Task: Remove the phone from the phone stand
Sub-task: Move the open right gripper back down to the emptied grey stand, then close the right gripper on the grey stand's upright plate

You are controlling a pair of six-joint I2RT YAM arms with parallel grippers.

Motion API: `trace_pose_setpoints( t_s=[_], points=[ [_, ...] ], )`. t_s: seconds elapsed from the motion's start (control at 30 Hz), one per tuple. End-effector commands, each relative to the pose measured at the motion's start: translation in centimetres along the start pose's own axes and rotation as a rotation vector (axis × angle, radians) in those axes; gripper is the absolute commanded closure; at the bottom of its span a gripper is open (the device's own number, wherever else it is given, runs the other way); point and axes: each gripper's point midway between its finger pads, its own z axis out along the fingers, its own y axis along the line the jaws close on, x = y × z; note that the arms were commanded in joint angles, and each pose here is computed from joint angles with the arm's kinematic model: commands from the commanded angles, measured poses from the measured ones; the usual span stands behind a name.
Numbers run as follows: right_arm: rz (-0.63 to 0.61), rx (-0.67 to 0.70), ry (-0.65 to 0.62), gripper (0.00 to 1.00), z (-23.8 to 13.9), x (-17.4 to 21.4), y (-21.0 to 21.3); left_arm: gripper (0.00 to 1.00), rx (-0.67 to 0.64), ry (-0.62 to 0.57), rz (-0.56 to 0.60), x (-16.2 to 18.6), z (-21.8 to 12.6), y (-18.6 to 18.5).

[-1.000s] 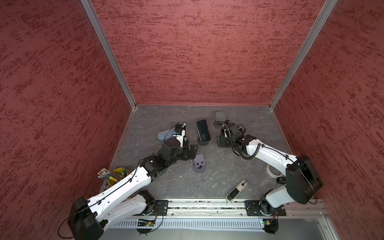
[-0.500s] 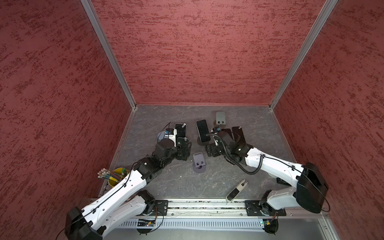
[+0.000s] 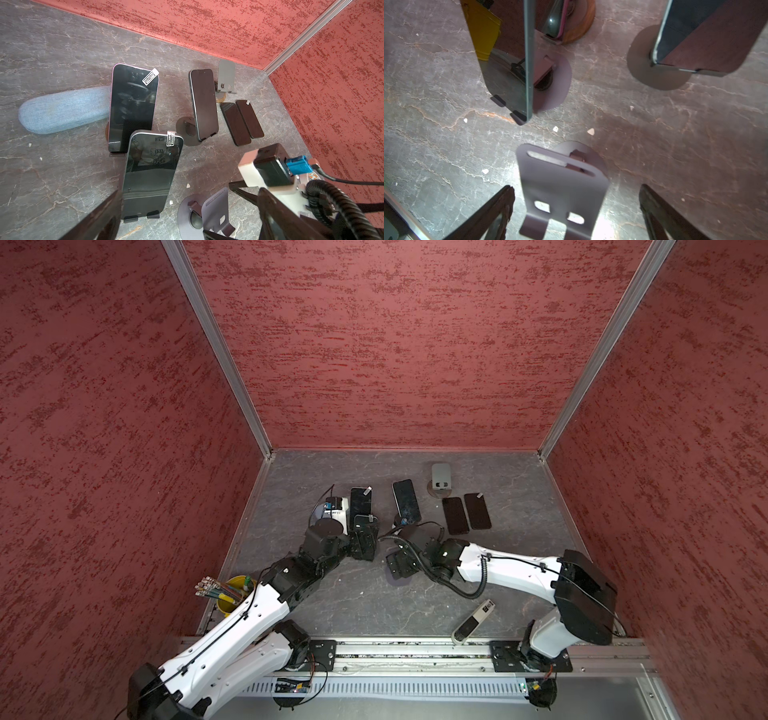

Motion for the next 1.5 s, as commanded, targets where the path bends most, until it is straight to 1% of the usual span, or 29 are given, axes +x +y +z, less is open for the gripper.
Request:
trace_pose_setpoints(
  t_s=[0.0, 0.13, 0.2, 0.43, 0.47, 0.6, 0.73, 0.97, 1.13, 1.23, 1.47],
  points=[
    [0.011, -0.002, -0.049, 0.05, -0.2, -1.8, 1.0, 0.0, -0.017, 0.007, -0.01, 0.5, -0.1, 0.7],
    [0.015, 0.024, -0.04, 0.05, 0.4, -1.8, 0.9, 0.0, -0.022, 0.007, -0.011, 0.6, -0.2, 0.9],
    [0.021, 0.051, -0.031, 0.07, 0.6, -1.7, 0.6, 0.0, -0.028, 0.008, -0.012, 0.6, -0.2, 1.1],
    [0.014, 0.128, 0.008, 0.18, 1.4, -0.8, -0.3, 0.0, -0.037, 0.013, -0.018, 0.9, 0.0, 1.5],
    [0.013, 0.139, 0.012, 0.21, 1.5, -0.7, -0.5, 0.0, -0.038, 0.014, -0.02, 0.9, 0.0, 1.6],
    [0.015, 0.154, 0.014, 0.36, 1.6, -0.5, -0.7, 0.0, -0.033, 0.016, -0.021, 1.0, 0.1, 1.5],
    [0.015, 0.162, 0.006, 0.45, 1.3, -0.6, -0.9, 0.0, -0.034, 0.018, -0.022, 1.0, 0.1, 1.6],
    [0.02, 0.185, -0.017, 0.47, 0.0, -1.4, -2.1, 0.0, -0.022, 0.023, -0.022, 1.1, 0.0, 1.4],
    [0.052, 0.185, -0.035, 0.48, -1.2, -2.2, -3.7, 0.0, -0.007, 0.026, -0.02, 1.2, 0.1, 1.1],
    [0.08, 0.197, -0.05, 0.47, -2.1, -2.7, -5.3, 0.0, 0.008, 0.033, -0.014, 1.3, 0.2, 0.9],
    [0.149, 0.251, -0.093, 0.47, -3.6, -4.4, -10.6, 0.0, 0.065, 0.042, 0.001, 1.3, 0.5, -0.3]
  ],
)
